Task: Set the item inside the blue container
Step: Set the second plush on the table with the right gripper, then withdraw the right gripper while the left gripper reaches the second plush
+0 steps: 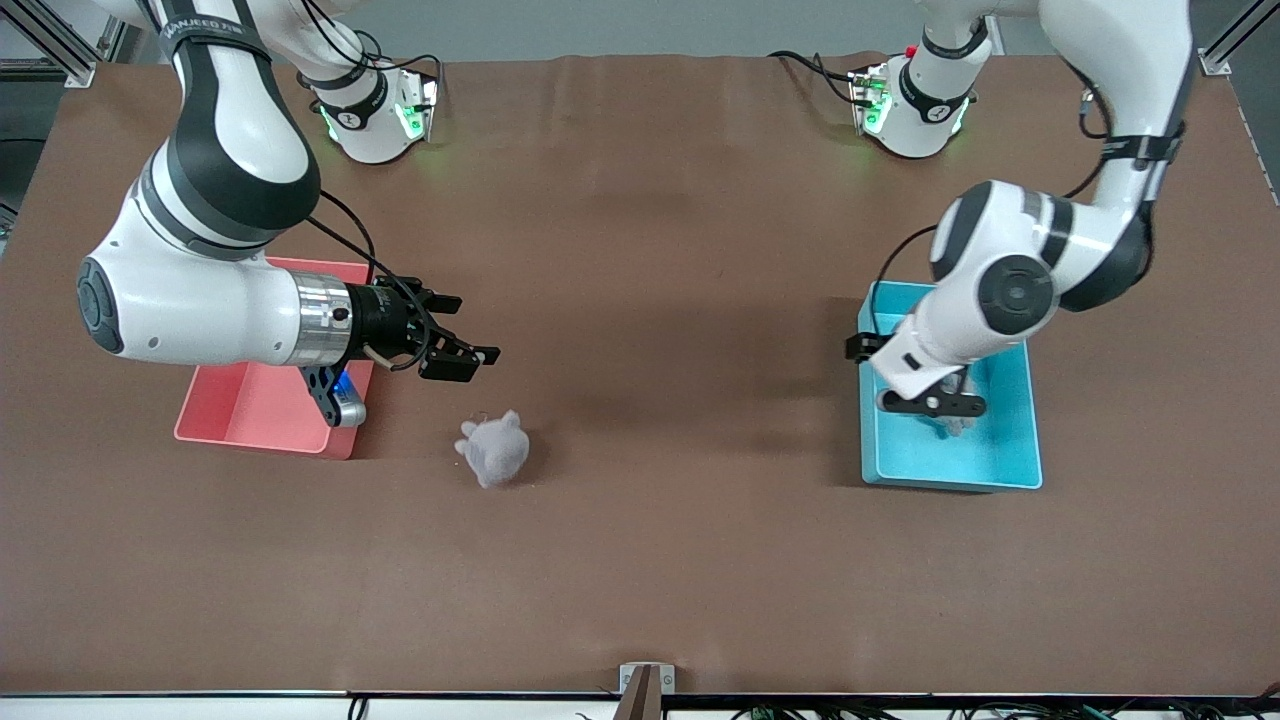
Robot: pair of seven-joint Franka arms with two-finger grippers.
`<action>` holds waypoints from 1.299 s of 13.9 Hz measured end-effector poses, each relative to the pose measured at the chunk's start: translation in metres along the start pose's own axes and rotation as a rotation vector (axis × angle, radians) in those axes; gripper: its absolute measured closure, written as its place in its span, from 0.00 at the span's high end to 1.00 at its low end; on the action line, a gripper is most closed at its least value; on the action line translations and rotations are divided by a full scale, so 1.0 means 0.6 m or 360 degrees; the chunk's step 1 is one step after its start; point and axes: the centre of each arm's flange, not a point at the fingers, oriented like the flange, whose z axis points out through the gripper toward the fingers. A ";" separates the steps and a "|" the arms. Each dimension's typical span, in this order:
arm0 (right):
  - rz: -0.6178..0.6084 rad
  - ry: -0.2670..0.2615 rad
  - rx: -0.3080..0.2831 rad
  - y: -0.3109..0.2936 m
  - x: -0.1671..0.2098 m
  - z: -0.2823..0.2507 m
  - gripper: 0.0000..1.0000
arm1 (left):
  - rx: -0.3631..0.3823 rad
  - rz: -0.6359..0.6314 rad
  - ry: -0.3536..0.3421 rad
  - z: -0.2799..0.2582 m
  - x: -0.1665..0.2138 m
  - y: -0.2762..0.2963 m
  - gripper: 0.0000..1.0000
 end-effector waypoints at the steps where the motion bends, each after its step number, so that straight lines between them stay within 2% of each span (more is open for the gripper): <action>1: -0.0001 0.0002 -0.0001 0.000 0.000 0.000 1.00 | 0.0005 -0.0038 -0.0012 0.010 -0.002 0.027 1.00; 3: -0.0039 0.0032 -0.0025 0.003 0.004 0.001 1.00 | 0.0010 -0.0106 -0.0023 0.026 -0.002 0.076 1.00; 5: -0.0137 0.0118 -0.0088 0.009 0.013 0.000 1.00 | 0.0007 -0.0173 -0.0020 0.035 -0.001 0.129 1.00; 8: -0.0434 0.0380 -0.0212 0.012 0.035 -0.009 1.00 | -0.0015 -0.0285 0.0005 0.041 0.001 0.225 1.00; 11: -0.0617 0.0597 -0.0271 0.004 0.045 -0.024 1.00 | -0.0073 -0.0366 0.0053 0.034 0.016 0.290 1.00; 14: -0.0747 0.0767 -0.0374 0.004 0.056 -0.040 1.00 | -0.0230 -0.0436 0.0169 0.006 0.049 0.330 1.00; 18: -0.0915 0.0960 -0.0496 -0.002 0.061 -0.052 1.00 | -0.0642 -0.0603 0.0271 -0.003 0.083 0.366 1.00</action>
